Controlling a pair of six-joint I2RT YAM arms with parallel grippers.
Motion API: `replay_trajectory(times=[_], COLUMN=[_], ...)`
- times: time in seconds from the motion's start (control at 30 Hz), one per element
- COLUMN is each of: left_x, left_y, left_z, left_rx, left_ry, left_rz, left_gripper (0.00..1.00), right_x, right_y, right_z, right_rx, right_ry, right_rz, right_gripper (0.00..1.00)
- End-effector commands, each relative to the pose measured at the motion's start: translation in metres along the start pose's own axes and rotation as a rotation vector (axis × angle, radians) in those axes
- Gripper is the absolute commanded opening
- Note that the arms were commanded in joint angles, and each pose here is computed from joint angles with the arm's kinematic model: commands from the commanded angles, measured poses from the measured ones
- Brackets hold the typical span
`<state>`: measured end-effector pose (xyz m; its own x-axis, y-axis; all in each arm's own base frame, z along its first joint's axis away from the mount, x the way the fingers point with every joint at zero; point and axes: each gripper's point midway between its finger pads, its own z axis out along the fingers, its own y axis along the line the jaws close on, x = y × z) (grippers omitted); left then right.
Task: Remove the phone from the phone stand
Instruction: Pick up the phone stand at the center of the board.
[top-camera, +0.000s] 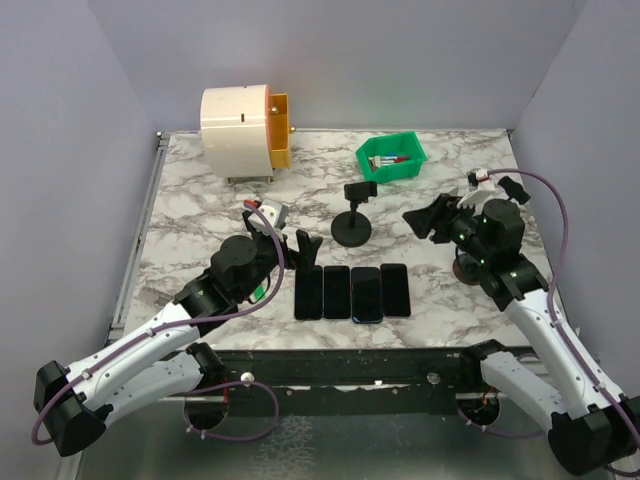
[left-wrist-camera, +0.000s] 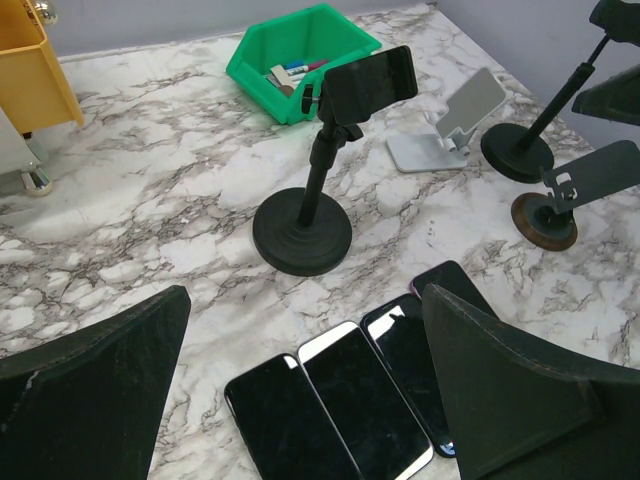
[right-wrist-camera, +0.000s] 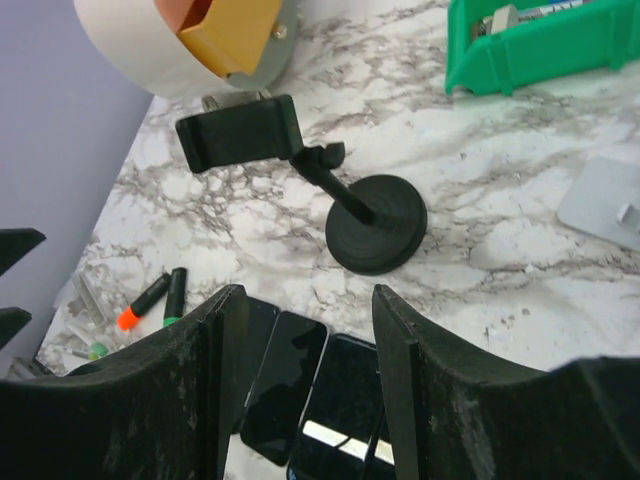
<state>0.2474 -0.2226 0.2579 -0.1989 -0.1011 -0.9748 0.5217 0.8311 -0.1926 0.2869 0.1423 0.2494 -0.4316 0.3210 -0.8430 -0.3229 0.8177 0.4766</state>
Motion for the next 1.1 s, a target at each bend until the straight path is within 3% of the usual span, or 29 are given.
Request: replay_trajectory(times=[0.0,0.4,0.7,1.07], left_x=[-0.012,-0.011,-0.011,-0.013], left_y=[-0.003,0.000,-0.002,-0.003], left_z=[0.000,-0.001,-0.001,-0.002], left_rx=[0.018,0.000,0.014,0.018], left_ry=[-0.029,-0.027,-0.026,-0.030], left_rz=[-0.005,0.003,0.001,-0.001], left_gripper=[0.99,0.99,0.99,0.99], right_x=[-0.030,-0.026,-0.025,-0.003], right_y=[0.021,0.044,0.029,0.032], right_z=[0.018,0.101,0.120,0.129], right_rx=[-0.086,-0.033,0.068,0.045], right_ry=[-0.056,0.060,0.078,0.143], right_rz=[-0.030,-0.087,-0.145,-0.156], right_gripper=[0.58,0.56,0.55,0.44])
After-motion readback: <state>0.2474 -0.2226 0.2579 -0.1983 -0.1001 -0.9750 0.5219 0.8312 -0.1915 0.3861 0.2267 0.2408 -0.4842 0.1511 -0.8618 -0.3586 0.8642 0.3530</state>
